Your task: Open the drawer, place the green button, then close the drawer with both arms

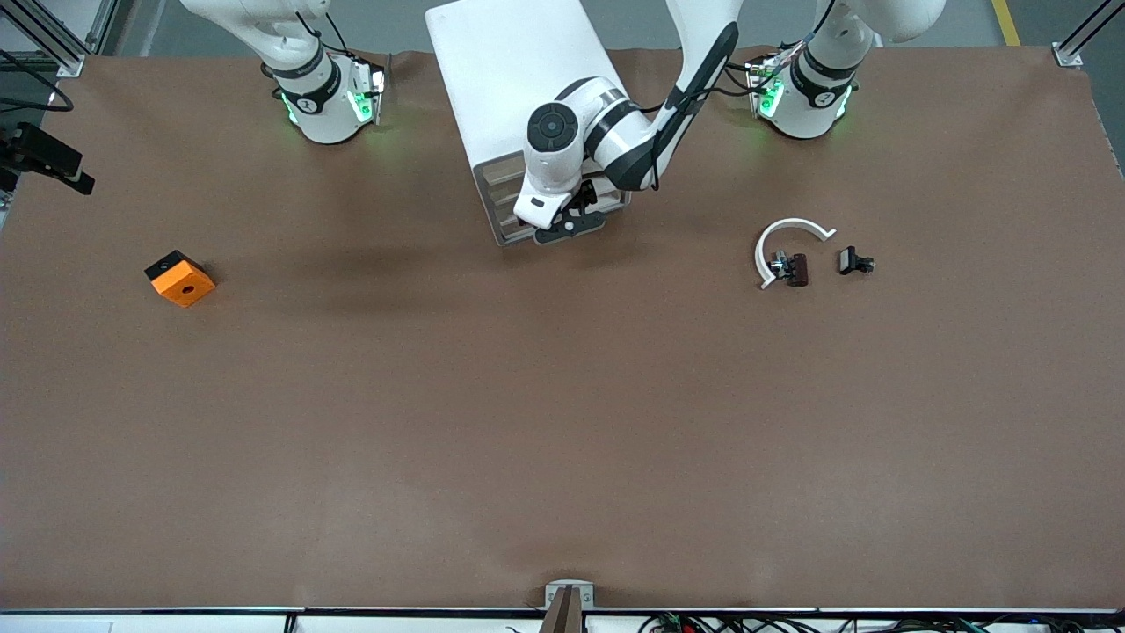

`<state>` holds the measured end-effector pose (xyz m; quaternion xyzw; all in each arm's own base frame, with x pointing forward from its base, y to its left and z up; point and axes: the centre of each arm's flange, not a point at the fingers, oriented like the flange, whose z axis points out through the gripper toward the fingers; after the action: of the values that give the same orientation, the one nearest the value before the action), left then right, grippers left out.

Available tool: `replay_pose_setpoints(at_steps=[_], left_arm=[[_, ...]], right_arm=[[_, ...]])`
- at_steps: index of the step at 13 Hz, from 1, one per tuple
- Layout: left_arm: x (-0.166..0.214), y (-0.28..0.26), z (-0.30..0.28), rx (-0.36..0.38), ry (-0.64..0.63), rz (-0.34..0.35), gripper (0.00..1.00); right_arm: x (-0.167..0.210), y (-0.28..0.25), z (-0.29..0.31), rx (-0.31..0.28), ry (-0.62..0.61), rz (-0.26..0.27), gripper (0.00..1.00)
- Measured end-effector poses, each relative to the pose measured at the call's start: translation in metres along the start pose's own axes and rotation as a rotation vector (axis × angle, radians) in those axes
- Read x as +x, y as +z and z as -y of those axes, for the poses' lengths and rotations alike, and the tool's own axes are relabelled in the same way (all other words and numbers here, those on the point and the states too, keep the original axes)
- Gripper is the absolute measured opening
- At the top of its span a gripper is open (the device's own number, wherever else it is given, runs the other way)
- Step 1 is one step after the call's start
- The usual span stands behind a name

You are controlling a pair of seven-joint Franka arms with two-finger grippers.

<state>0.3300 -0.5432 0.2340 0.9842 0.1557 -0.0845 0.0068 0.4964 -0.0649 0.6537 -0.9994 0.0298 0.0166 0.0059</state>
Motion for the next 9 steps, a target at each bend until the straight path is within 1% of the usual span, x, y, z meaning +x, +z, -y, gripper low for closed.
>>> replay_pose_setpoints(at_steps=[3, 6, 7, 9], left_arm=[[0.042, -0.024, -0.001, -0.050, -0.037, -0.011, 1.00], [0.087, -0.042, 0.007, -0.084, -0.046, -0.021, 1.00], [0.104, -0.046, 0.012, -0.093, -0.039, -0.025, 1.00], [0.142, -0.054, 0.029, -0.103, -0.008, -0.033, 1.00]], right_arm=[[-0.003, -0.013, 0.001, -0.002, 0.000, -0.027, 1.00], [-0.007, -0.013, -0.001, 0.000, 0.012, -0.007, 1.00], [-0.007, -0.013, 0.000, 0.007, 0.016, -0.005, 1.00], [-0.008, -0.015, 0.002, 0.052, 0.024, -0.010, 1.00]])
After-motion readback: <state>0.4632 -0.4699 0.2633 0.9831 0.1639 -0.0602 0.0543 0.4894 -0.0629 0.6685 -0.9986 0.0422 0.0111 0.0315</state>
